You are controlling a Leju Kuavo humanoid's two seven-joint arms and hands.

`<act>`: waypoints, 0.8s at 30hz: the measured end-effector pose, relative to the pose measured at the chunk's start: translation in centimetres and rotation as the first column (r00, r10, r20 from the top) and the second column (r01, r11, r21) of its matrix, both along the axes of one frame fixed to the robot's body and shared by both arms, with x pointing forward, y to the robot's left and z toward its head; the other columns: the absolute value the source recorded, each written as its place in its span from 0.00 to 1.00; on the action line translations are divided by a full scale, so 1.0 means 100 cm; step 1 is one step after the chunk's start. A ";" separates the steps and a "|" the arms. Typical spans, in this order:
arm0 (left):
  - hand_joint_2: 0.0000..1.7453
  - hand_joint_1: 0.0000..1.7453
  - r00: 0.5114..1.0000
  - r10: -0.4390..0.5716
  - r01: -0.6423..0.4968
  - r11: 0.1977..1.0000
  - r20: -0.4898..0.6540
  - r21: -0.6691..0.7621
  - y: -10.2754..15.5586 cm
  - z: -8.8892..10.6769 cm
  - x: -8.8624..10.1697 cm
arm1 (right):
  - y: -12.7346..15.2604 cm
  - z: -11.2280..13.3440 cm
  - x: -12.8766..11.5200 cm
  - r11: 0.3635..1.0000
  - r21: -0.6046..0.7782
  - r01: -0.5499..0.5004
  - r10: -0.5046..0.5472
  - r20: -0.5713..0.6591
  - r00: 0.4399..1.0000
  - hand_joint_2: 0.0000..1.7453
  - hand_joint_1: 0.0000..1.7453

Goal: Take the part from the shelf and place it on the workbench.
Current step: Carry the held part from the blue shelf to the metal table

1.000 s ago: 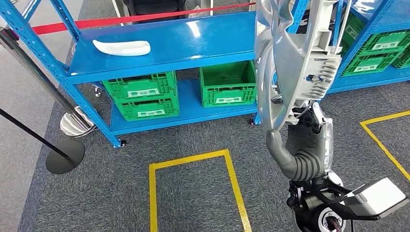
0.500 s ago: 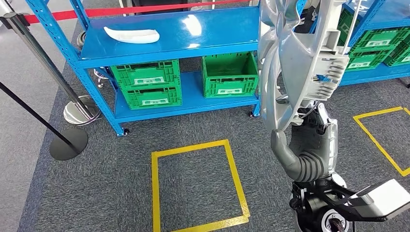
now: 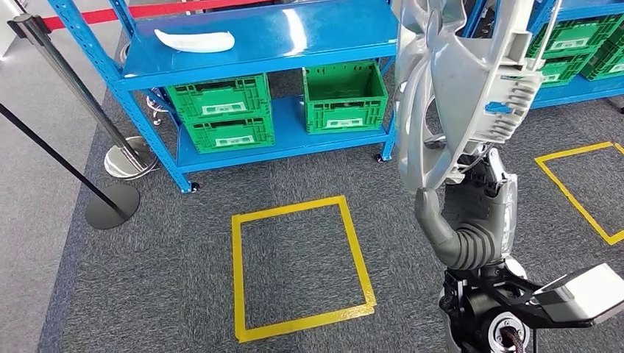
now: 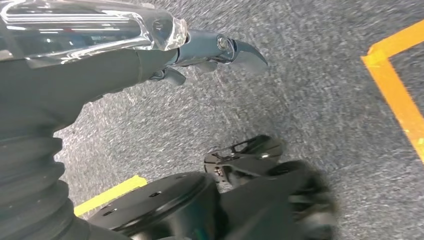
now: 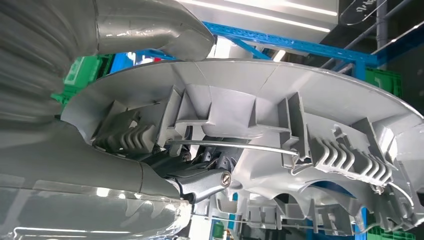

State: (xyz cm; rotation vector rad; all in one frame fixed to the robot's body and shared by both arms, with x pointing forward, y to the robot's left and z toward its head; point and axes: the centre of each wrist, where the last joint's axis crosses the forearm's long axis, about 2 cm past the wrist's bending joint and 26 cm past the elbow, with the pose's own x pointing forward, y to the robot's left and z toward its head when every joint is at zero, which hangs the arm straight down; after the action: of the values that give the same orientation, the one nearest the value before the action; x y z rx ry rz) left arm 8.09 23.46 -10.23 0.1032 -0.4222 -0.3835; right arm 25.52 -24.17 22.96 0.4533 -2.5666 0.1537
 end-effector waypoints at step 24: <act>1.00 0.00 1.000 -0.006 0.006 1.000 -0.002 0.001 0.000 0.000 -0.001 | -0.013 -0.001 0.003 0.999 0.030 0.036 -0.035 -0.030 0.999 1.00 1.00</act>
State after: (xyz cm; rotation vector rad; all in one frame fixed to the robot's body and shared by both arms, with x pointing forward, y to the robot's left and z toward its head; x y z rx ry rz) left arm 7.97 23.47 -10.26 0.1022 -0.4202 -0.3898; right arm 25.86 -25.49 22.83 0.4179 -2.5498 0.0944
